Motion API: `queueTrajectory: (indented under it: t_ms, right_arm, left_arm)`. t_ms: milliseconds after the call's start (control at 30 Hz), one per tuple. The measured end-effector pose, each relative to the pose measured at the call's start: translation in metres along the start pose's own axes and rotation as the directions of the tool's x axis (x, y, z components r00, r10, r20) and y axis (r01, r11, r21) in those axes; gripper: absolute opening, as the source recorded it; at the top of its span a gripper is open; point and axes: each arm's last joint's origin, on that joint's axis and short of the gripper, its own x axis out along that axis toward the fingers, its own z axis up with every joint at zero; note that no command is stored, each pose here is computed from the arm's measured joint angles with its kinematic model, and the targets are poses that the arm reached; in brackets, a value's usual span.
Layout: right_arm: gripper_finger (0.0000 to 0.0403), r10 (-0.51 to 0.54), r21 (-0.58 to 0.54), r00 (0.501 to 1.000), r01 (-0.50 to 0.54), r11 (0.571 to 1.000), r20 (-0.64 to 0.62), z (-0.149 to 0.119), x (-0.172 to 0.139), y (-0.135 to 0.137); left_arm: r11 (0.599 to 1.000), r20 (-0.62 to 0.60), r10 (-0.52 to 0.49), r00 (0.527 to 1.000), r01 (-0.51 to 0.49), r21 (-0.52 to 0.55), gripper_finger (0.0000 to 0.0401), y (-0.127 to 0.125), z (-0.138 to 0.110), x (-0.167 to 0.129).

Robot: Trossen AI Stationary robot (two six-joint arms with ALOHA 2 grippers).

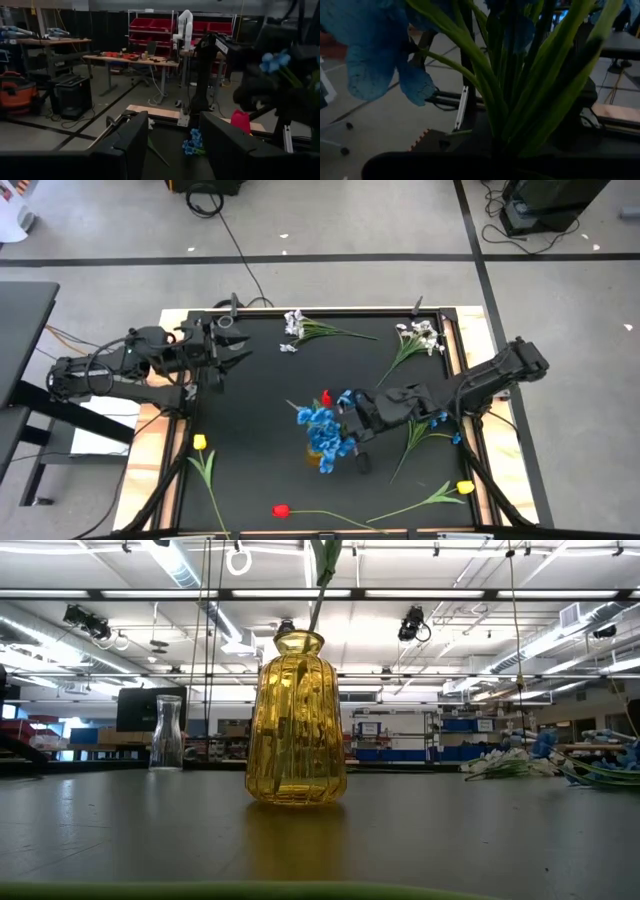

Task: Sort flowers into vase by color
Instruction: Put the left blue flowers into the yellow vase

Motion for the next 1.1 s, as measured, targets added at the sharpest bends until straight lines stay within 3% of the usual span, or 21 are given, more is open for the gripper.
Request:
queueTrajectory:
  t_ms: [200, 467, 867, 1100]
  right_arm:
    - [0.0017, -0.082, 0.016, 0.994, 0.083, 0.996, -0.067, -0.021, 0.018, -0.011]
    - [0.0017, -0.107, -0.031, 0.989, 0.104, 0.994, -0.104, -0.042, 0.019, -0.018]
    - [0.0017, -0.142, -0.003, 0.987, 0.142, 0.99, -0.068, -0.065, 0.018, -0.013]
    - [0.0056, -0.223, -0.018, 0.965, 0.222, 0.975, -0.137, -0.075, 0.018, -0.017]
  left_arm:
    - [1.0, 0.004, -0.001, 1.0, 0.001, -0.001, 0.0183, 0.0, 0.0, 0.0]
    - [1.0, 0.003, -0.001, 1.0, 0.001, -0.001, 0.0183, 0.0, 0.0, 0.0]
    - [1.0, 0.003, -0.001, 1.0, 0.001, -0.001, 0.0183, 0.0, 0.0, 0.0]
    - [1.0, 0.003, -0.001, 1.0, 0.001, -0.001, 0.0183, 0.0, 0.0, 0.0]
